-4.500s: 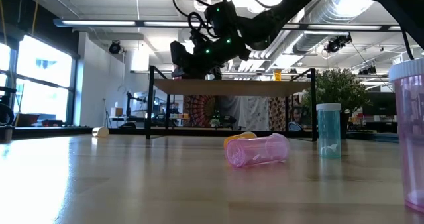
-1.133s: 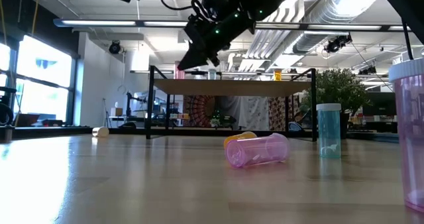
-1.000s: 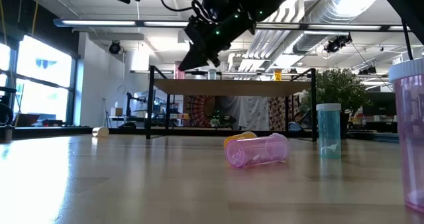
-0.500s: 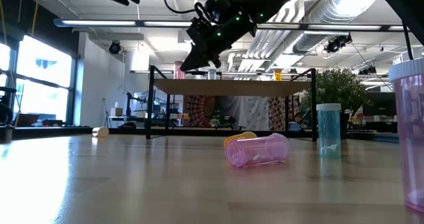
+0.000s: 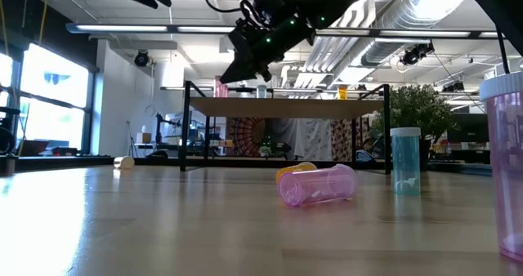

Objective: Pick and place medicine bottles onto shelf by color
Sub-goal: Put the top pink pill bottle on the shelf aligned with the other pink pill bottle

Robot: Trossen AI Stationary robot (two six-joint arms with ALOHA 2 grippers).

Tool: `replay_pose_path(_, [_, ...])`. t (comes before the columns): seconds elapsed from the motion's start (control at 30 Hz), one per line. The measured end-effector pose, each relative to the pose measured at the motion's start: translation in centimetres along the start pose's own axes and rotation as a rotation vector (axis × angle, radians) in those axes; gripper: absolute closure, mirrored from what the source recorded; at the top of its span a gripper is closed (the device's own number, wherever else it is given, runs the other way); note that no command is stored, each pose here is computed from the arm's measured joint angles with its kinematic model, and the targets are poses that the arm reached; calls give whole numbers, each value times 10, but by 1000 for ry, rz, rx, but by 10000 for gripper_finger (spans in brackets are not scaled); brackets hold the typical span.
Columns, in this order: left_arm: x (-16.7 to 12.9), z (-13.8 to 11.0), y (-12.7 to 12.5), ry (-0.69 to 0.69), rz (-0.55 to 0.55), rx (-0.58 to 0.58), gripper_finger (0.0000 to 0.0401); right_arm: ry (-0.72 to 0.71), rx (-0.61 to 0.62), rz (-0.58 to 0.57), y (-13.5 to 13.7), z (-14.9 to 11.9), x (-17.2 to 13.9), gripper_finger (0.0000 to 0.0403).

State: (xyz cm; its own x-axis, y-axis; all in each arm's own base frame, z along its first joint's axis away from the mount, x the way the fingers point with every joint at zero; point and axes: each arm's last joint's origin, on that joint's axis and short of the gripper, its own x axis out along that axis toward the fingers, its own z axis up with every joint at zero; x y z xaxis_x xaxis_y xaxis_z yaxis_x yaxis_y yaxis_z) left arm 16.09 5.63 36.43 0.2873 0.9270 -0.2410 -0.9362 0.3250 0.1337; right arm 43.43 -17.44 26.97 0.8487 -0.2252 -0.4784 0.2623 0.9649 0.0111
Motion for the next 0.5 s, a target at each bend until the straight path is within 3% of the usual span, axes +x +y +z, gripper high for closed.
replay_pose_path(0.5, [0, 0, 0, 0, 0, 0, 222, 5, 26, -13, -4, -4, 6, 403])
